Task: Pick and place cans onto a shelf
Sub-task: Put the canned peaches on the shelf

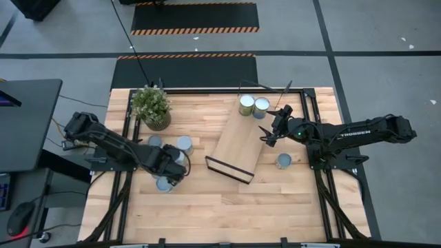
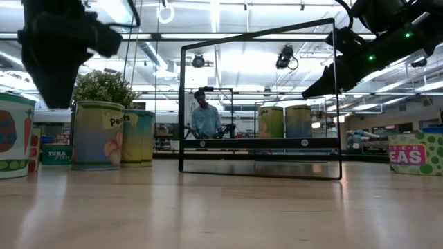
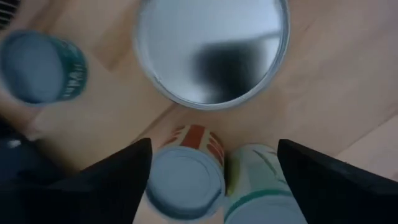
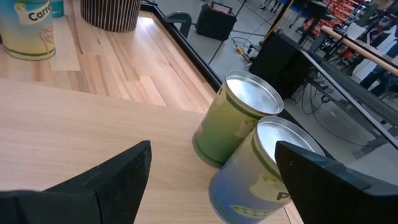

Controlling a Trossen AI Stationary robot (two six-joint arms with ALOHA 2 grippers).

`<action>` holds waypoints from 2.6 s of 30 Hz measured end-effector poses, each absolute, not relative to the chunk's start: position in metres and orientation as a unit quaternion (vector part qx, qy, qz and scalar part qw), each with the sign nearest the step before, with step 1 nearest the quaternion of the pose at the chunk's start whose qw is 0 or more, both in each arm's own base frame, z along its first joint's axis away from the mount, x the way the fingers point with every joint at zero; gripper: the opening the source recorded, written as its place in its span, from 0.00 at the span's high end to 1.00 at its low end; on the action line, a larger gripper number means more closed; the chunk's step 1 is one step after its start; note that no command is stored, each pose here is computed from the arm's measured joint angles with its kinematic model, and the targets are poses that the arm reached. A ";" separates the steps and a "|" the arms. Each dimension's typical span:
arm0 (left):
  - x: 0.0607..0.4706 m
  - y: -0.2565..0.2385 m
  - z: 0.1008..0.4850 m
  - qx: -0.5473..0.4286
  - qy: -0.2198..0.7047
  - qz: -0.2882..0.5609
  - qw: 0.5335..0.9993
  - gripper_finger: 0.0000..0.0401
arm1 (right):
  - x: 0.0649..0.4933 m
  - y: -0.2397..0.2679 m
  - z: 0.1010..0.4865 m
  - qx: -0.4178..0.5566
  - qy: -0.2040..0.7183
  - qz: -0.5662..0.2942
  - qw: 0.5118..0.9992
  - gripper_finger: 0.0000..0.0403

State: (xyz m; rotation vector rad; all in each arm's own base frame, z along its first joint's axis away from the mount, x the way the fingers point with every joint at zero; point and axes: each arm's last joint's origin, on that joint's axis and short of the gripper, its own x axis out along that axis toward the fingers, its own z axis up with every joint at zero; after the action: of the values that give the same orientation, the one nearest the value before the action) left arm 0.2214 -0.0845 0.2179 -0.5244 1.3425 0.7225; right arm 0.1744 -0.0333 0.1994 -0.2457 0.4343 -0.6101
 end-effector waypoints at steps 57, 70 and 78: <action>0.263 -0.073 0.279 -0.270 0.539 0.206 0.771 0.20 | 0.175 -0.033 0.199 -0.117 0.210 -0.285 0.928 0.13; 0.277 -0.044 0.355 -0.132 0.367 0.324 0.862 0.20 | 0.175 -0.033 0.200 -0.117 0.207 -0.286 0.928 0.13; 0.342 -0.013 0.334 -0.169 0.303 0.296 0.890 0.20 | 0.174 -0.033 0.199 -0.117 0.214 -0.288 0.926 0.13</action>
State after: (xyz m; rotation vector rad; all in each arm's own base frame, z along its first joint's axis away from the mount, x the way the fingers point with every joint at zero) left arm 0.3416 -0.0130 0.3342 -0.3500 0.6294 0.6144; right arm 0.1736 -0.0327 0.1992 -0.2405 0.4396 -0.5907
